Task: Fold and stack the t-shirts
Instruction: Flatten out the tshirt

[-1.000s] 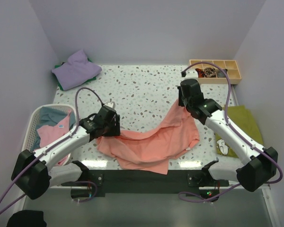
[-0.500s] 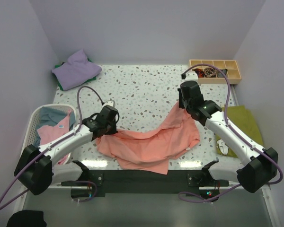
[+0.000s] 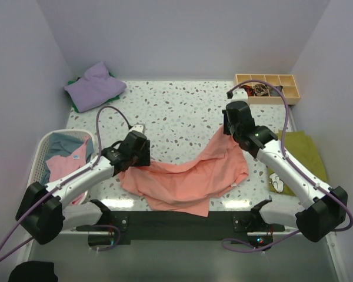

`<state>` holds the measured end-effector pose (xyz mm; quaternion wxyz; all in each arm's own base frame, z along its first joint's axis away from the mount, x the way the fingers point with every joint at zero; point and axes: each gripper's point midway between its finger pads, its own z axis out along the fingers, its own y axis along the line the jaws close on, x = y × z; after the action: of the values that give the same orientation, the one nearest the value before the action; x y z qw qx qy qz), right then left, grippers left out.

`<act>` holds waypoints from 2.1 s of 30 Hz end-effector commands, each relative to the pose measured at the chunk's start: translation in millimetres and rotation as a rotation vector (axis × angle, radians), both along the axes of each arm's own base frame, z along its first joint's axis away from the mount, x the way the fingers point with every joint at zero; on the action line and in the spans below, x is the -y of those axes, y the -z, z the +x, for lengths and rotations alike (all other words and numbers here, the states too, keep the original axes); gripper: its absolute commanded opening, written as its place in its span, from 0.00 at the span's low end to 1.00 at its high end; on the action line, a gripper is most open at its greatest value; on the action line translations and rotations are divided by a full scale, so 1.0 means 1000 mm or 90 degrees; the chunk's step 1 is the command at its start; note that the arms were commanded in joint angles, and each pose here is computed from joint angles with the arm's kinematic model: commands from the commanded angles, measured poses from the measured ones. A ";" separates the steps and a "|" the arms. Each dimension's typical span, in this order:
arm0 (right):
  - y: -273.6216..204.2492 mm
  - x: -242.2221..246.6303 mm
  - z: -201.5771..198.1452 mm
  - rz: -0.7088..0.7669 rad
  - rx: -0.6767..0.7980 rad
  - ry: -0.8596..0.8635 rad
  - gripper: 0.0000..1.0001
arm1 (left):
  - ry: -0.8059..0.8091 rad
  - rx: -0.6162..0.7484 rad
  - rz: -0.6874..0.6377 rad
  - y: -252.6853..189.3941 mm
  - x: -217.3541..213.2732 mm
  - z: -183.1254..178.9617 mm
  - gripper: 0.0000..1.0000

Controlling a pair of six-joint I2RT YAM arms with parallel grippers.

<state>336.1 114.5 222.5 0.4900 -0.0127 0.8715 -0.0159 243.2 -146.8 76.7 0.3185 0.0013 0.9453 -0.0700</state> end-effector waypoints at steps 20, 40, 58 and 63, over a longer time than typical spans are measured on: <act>0.009 0.002 0.004 0.005 0.004 0.004 0.00 | -0.035 0.075 0.065 0.005 0.003 0.041 0.15; 0.009 -0.001 0.004 0.010 0.002 -0.010 0.00 | 0.073 -0.007 0.125 0.003 0.015 0.031 0.60; 0.017 0.000 0.007 0.007 -0.009 -0.012 0.00 | 0.152 -0.076 0.170 0.016 0.026 0.008 0.59; 0.018 -0.002 0.009 0.011 -0.010 -0.013 0.00 | 0.173 -0.076 0.183 0.012 0.025 0.005 0.60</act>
<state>337.8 113.2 199.1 0.4689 -0.0202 0.8829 -0.0117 245.4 -167.4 47.8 0.2338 0.1479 0.9605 0.0288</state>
